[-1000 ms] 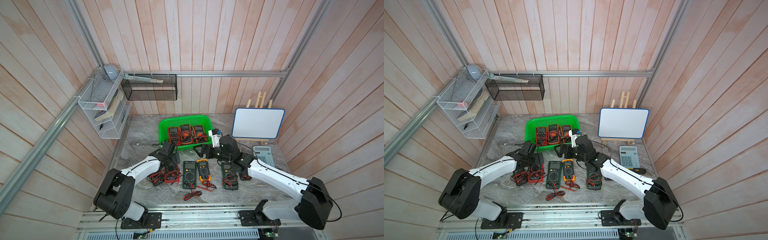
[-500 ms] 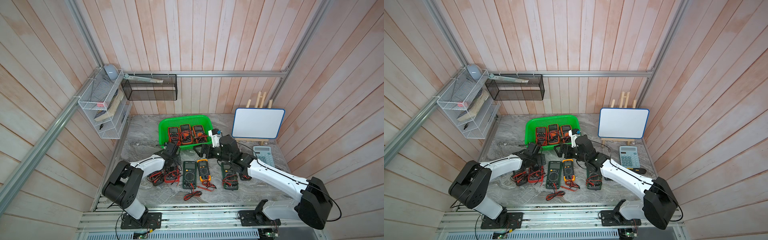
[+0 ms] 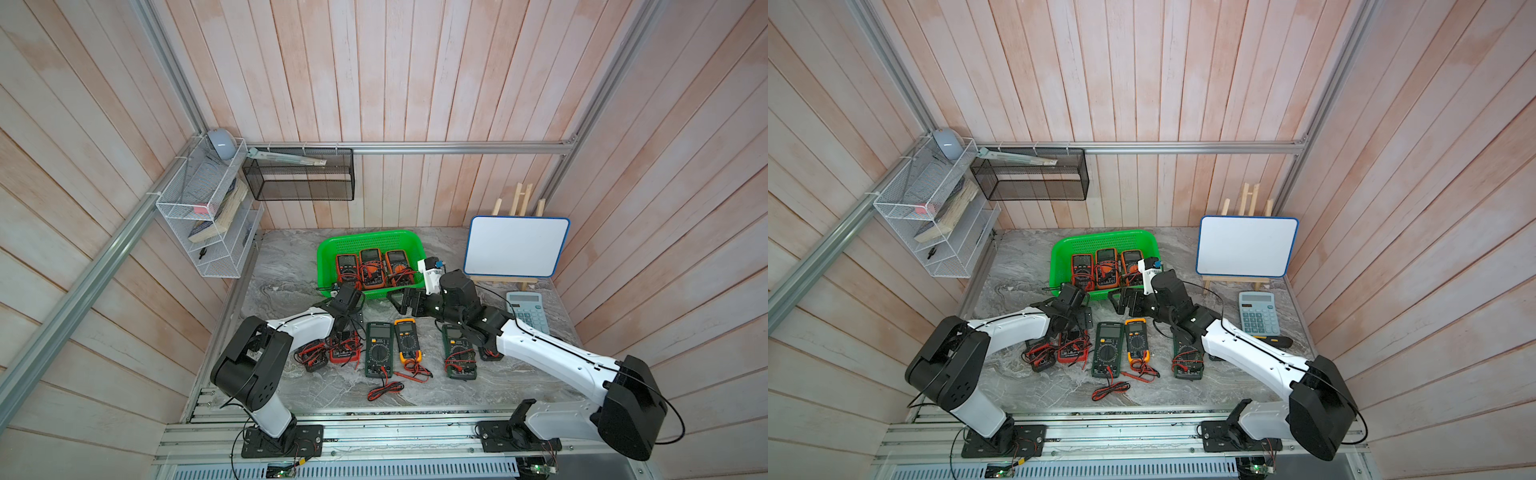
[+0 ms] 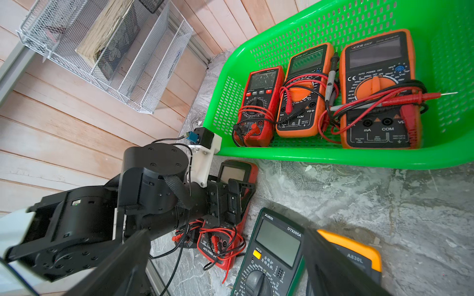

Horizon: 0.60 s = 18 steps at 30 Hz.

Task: Put the multimeter into the basket
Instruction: Pick up the multimeter from the center of the board.

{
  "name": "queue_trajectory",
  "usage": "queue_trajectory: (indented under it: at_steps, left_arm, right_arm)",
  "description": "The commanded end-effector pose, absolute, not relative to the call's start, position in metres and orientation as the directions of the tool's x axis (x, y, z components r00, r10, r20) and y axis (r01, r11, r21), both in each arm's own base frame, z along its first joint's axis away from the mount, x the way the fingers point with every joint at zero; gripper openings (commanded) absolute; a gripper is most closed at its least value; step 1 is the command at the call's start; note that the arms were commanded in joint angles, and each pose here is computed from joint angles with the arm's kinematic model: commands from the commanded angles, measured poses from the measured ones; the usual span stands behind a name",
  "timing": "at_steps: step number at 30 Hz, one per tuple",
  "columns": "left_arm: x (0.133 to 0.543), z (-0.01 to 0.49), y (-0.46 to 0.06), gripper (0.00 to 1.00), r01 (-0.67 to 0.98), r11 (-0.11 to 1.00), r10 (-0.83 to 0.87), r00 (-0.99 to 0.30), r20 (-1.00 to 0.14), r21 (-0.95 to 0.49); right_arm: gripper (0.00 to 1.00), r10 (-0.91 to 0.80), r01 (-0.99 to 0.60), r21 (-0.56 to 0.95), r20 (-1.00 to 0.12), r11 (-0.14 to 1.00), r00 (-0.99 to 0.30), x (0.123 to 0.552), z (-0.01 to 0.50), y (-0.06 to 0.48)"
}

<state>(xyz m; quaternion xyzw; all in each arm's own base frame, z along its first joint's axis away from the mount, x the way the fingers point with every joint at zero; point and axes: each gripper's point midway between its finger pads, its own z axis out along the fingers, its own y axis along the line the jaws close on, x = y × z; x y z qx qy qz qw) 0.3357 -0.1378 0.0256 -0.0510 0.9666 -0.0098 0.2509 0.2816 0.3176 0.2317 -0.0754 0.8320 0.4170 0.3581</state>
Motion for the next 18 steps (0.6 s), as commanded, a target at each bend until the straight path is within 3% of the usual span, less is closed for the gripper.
queue_trajectory:
  at_steps: [1,4,18]
  left_arm:
    - [0.321,0.027,-0.141,0.27,-0.07,0.996,-0.088,-0.888,-0.451,-0.057]
    - [0.32,0.039,-0.143,0.0,-0.07,0.994,-0.1,-0.882,-0.46,-0.081]
    - [0.315,0.125,-0.151,0.0,-0.044,0.973,-0.168,-0.81,-0.562,-0.229]
  right_arm:
    - [0.98,0.182,-0.427,0.64,-0.665,0.639,-0.724,0.28,0.234,0.317]
    - [0.98,0.175,-0.426,0.641,-0.661,0.639,-0.73,0.28,0.231,0.318]
    - [0.98,0.157,-0.417,0.64,-0.646,0.645,-0.747,0.283,0.216,0.324]
